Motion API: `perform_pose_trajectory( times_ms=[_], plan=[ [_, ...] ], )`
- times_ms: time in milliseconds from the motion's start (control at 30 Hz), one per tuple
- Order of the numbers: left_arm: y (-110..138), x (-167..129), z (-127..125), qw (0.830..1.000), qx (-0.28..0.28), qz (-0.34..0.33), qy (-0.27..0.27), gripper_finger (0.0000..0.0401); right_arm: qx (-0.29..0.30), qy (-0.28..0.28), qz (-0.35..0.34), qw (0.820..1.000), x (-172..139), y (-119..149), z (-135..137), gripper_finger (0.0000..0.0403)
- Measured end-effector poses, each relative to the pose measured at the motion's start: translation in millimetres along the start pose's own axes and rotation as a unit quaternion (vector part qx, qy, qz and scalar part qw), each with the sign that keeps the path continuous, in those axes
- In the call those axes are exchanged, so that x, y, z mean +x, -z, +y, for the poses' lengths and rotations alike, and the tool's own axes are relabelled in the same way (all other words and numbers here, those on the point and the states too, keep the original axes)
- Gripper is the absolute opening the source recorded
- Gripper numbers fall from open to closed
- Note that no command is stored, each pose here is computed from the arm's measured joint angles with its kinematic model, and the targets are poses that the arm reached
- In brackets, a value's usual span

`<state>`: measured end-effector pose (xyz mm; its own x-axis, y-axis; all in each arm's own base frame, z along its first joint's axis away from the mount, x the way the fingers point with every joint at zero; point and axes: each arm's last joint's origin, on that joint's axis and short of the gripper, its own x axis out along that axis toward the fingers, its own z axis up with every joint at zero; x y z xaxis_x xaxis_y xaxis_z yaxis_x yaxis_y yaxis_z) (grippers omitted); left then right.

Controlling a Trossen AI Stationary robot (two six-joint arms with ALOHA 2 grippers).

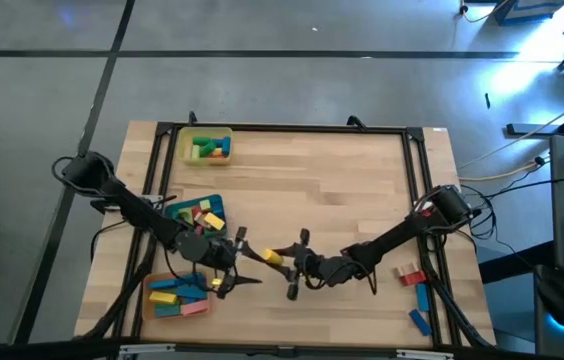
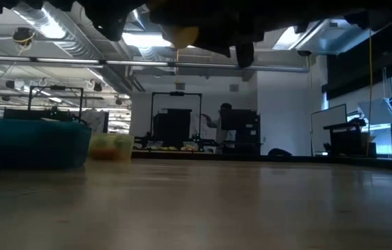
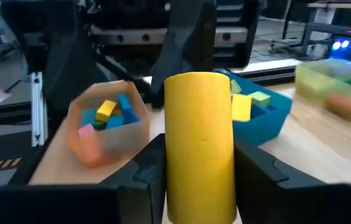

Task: Sort blocks by size
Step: Put the yellow cylindrical block into the yellow bin

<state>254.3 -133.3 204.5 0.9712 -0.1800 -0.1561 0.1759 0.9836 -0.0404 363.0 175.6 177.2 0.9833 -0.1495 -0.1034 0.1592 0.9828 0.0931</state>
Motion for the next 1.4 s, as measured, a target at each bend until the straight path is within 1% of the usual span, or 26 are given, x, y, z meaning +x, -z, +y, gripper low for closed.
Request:
perform_pose_trajectory(
  times_ms=[167, 300, 467, 533, 667, 800, 967, 1100, 1300, 1400],
  plan=[
    [-2, 0, 0, 1.000, 0.005, 0.008, -0.012, 0.0235, -0.013, 0.019, -0.001, 1.000, -1, -2, 3, 0.0136],
    [-5, -8, 1, 0.999, -0.012, 0.026, -0.026, 0.0235, -0.016, 0.047, -0.003, 0.999, -2, -2, 4, 0.0136],
    [-8, -16, 6, 0.995, -0.007, 0.037, -0.088, 0.0235, -0.010, 0.029, -0.013, 0.999, -3, -4, 6, 0.0136],
    [-9, -15, 7, 0.995, -0.007, 0.033, -0.096, 0.0235, -0.007, 0.019, -0.019, 1.000, -3, -6, 6, 0.0136],
    [-9, -9, 7, 0.997, -0.004, 0.014, -0.079, 0.0235, -0.009, 0.012, -0.023, 1.000, 0, -10, 8, 0.0136],
    [-9, -3, 7, 0.998, -0.012, -0.009, -0.056, 0.0235, -0.017, 0.000, -0.029, 0.999, 8, -13, 12, 0.0136],
    [-7, 1, 6, 0.998, -0.011, -0.021, -0.054, 0.0231, -0.022, -0.009, -0.027, 0.999, 17, -13, 13, 0.0136],
    [-8, 1, 6, 0.998, -0.012, -0.023, -0.052, 0.0201, -0.029, -0.008, -0.028, 0.999, 17, -13, 14, 0.0136],
    [-8, 1, 5, 0.998, -0.004, -0.023, -0.050, 0.0120, -0.026, -0.003, -0.031, 0.999, 17, -13, 13, 0.0136],
    [-8, 1, 5, 0.998, 0.002, -0.023, -0.050, 0.0118, -0.025, -0.003, -0.031, 0.999, 17, -13, 13, 0.0144]
  ],
)
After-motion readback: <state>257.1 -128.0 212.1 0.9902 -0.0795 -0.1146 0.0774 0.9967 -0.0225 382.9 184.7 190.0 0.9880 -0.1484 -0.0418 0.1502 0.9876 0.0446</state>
